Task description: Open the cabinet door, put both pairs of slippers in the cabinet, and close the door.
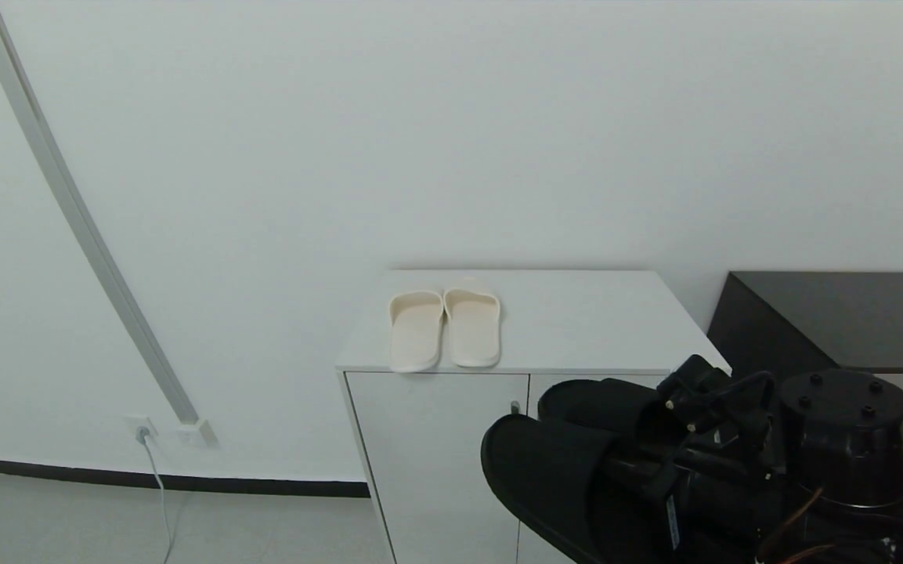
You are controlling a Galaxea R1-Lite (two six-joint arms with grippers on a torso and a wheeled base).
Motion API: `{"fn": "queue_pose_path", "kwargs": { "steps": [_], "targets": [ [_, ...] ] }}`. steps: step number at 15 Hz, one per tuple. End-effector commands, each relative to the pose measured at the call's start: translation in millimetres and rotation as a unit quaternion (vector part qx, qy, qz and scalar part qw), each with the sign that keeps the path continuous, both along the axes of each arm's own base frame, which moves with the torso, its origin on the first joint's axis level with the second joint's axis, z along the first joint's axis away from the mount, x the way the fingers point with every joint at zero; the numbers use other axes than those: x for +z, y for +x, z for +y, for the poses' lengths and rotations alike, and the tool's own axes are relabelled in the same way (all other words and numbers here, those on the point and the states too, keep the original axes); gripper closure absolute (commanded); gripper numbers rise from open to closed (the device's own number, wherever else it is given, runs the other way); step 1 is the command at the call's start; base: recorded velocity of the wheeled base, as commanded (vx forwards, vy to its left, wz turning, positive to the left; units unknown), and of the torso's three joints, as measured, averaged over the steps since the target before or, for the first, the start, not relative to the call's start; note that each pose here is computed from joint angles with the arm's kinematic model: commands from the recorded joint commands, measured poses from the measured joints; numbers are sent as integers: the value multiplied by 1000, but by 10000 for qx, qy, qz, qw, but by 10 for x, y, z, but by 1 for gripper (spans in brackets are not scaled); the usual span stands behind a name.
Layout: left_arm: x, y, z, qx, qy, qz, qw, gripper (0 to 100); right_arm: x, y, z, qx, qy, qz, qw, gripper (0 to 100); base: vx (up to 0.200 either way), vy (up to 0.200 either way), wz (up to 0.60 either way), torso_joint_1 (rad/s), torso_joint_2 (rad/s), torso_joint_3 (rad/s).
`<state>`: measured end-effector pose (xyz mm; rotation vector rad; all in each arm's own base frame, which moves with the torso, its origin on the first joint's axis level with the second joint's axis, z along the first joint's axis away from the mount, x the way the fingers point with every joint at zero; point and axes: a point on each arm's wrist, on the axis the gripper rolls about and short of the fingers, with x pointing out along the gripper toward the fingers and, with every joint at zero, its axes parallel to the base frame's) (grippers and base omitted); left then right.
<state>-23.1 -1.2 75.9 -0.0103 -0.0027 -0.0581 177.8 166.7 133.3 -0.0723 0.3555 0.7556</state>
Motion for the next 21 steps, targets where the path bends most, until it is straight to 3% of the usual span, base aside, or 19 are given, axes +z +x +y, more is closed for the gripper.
{"fn": "queue_pose_path", "kwargs": {
  "steps": [1, 2, 21],
  "targets": [
    [0, 1, 0, -9, -9, 8, 10000, 100, -8, -2, 10, 18, -11, 12, 10000, 100, 0, 0, 0, -163, 383, 203],
    [0, 1, 0, -9, -9, 8, 10000, 0, -12, -6, 11, 26, -16, 18, 10000, 100, 0, 0, 0, -168, 388, 222],
    [0, 1, 0, -1, -2, 7, 10000, 0, -44, -28, 0, 55, -89, 42, 9999, 100, 0, 0, 0, -198, 506, 303]
  ]
}}
